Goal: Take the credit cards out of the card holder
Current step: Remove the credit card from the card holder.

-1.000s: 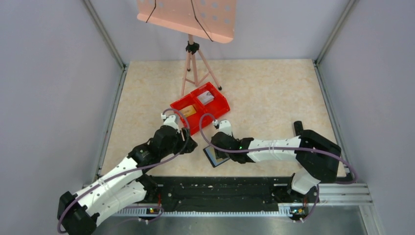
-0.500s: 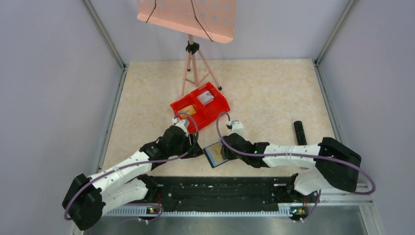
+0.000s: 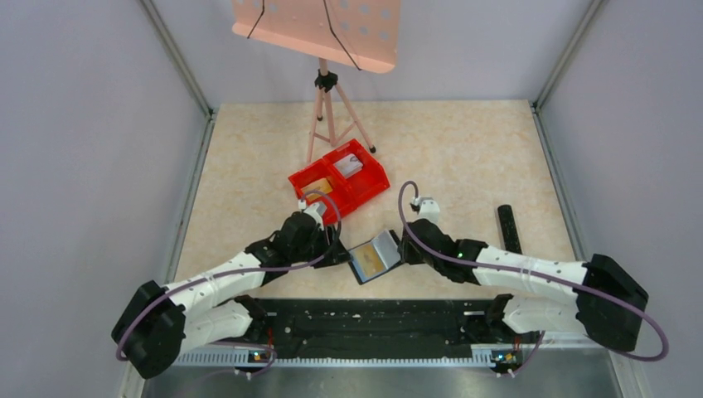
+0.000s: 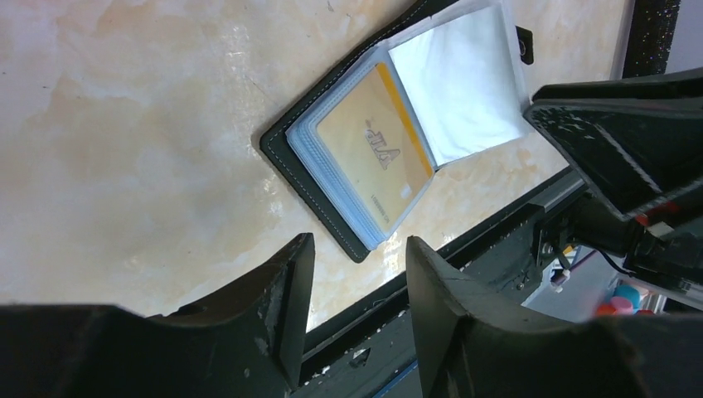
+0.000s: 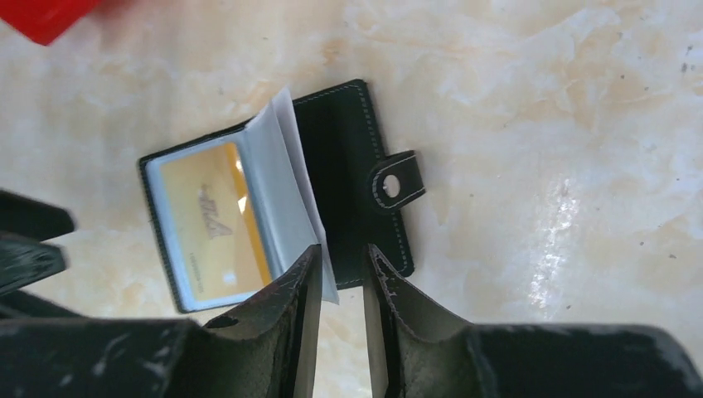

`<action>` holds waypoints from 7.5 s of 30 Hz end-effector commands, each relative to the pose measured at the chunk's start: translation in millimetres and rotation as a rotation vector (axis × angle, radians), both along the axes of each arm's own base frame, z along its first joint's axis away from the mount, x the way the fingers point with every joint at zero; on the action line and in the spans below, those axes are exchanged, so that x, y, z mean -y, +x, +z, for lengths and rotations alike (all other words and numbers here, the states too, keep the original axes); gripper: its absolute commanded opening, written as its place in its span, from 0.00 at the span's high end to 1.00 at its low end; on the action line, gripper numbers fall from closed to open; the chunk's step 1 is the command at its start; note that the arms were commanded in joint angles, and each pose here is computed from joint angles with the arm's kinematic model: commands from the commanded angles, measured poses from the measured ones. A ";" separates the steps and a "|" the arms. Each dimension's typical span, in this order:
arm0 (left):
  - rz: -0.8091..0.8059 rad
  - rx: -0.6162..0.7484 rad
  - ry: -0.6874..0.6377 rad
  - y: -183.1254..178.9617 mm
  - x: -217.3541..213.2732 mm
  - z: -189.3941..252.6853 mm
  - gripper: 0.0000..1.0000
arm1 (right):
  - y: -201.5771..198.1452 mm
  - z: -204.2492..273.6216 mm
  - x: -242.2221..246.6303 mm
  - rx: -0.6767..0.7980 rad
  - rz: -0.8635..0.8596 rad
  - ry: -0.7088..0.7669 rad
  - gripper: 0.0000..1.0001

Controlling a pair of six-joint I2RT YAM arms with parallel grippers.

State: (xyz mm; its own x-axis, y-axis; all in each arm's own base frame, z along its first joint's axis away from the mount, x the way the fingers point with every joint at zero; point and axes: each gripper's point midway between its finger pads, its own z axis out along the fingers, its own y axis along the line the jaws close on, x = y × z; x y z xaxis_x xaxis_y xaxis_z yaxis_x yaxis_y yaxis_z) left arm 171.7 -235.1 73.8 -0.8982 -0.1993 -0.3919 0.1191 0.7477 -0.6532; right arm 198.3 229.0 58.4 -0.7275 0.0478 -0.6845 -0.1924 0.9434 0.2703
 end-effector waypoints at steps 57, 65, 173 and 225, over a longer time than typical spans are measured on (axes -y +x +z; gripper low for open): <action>0.409 0.186 0.133 29.6 -76.1 13.4 0.54 | -4.7 -16.6 -104.0 0.015 0.208 -0.158 0.40; 0.291 0.160 0.097 25.0 -53.3 8.8 0.54 | -11.0 -4.0 -109.4 0.014 0.200 -0.043 0.44; 0.033 -0.006 -0.047 12.9 16.0 -18.5 0.68 | 17.9 -1.9 -69.1 -0.044 0.220 0.047 0.85; 0.033 -0.075 0.038 13.6 13.6 -53.3 0.95 | -0.8 -25.0 -76.0 -0.248 0.429 0.557 1.00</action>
